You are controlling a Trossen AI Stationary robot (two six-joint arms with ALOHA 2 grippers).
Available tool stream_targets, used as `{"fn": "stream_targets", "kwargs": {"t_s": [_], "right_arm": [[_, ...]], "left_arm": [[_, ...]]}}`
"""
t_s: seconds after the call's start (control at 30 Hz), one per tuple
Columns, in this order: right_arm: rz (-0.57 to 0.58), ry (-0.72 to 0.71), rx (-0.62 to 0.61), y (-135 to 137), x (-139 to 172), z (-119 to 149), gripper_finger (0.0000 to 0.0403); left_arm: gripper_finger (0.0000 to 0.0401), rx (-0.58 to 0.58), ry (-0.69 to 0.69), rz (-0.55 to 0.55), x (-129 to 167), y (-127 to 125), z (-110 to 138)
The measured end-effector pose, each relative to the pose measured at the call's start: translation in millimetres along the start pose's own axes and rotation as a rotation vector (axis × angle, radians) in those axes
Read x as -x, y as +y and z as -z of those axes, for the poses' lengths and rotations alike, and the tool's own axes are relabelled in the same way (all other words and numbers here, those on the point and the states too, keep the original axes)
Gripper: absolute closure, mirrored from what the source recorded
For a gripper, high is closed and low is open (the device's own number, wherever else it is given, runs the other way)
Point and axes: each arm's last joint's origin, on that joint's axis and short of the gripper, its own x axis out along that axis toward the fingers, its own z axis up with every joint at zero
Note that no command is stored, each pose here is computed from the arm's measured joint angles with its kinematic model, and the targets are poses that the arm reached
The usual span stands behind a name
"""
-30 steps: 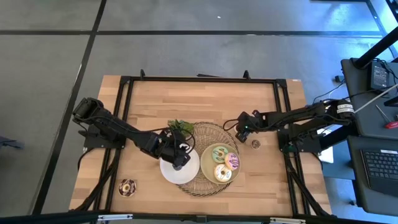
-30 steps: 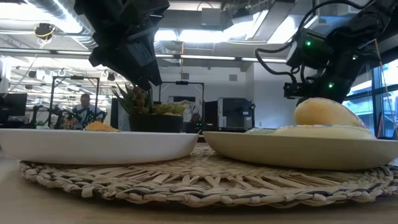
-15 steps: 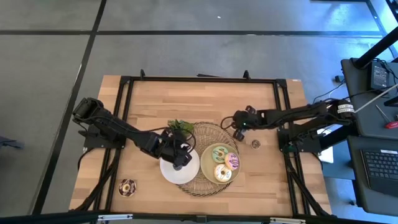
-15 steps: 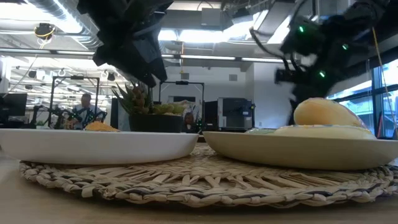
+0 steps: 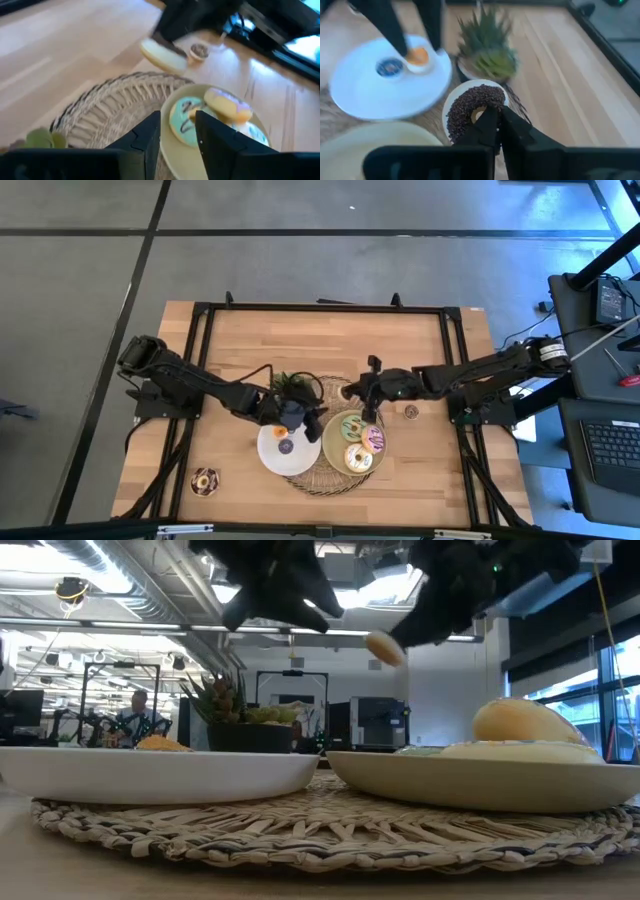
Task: Pick & Place donuts
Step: Put the small black donut on the white plate
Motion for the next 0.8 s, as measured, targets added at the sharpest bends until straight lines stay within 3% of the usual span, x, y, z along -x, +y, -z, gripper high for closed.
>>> {"fn": "stream_targets", "kwargs": {"t_s": [0.4,0.8], "right_arm": [[-0.004,-0.077,0.019,14,-20,1,0.0385],[-0.019,-0.140,0.032,21,-19,-4,0.0380]], "left_arm": [[0.0309,0.067,-0.069,0.028,-7,1,-11],[0.0310,0.093,-0.072,0.014,-8,4,-12]]}}
